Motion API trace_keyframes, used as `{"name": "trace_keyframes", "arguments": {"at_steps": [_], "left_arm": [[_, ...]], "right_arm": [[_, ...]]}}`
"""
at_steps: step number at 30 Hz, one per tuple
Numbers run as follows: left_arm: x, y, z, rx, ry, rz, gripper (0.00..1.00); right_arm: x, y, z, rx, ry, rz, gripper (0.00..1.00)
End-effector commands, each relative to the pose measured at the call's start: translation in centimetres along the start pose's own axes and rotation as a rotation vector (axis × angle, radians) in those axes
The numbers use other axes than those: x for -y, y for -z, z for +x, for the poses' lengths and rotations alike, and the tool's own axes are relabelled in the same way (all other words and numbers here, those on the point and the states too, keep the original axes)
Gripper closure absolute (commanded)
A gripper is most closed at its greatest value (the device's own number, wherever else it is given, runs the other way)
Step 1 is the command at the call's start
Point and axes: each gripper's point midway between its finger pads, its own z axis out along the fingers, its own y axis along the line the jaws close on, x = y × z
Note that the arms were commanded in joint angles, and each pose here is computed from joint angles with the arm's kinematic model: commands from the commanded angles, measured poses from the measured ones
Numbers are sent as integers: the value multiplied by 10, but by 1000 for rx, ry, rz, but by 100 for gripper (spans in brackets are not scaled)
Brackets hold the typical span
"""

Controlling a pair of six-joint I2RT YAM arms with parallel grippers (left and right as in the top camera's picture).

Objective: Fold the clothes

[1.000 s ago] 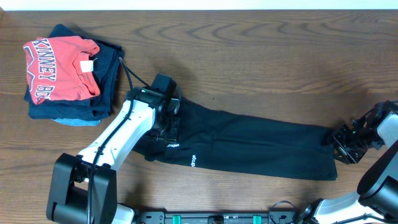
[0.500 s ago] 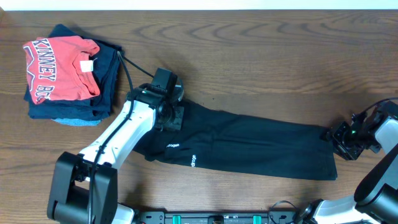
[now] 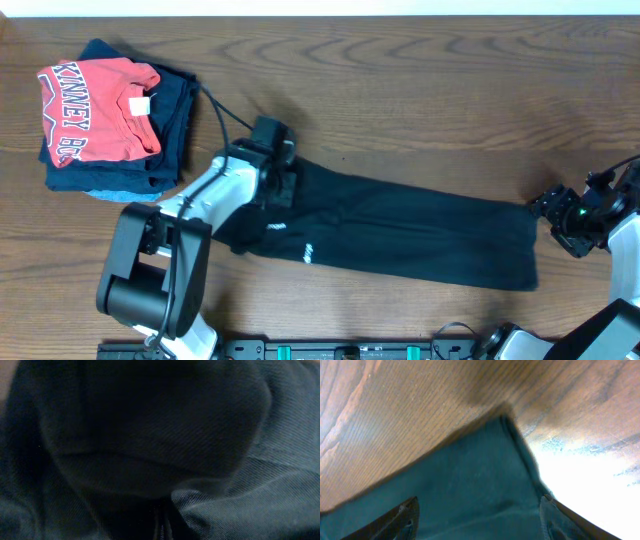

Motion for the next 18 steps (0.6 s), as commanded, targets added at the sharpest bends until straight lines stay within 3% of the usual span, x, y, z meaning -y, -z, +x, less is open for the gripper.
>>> {"name": "trace_keyframes", "arguments": {"at_steps": [1, 5, 8, 13, 18], "left_arm": [[-78, -19, 14, -47, 159, -216, 94], [-89, -18, 3, -6, 222, -167, 94], [-87, -18, -3, 15, 224, -139, 94], [-87, -17, -5, 20, 225, -138, 93], [-73, -4, -13, 30, 223, -62, 77]], "right_arm": [[-1, -13, 8, -31, 31, -1, 24], [-2, -34, 17, -64, 67, -17, 27], [-25, -51, 32, -95, 227, -129, 30], [-33, -78, 55, -150, 349, -99, 34], [-33, -87, 74, -213, 388, -91, 44]]}}
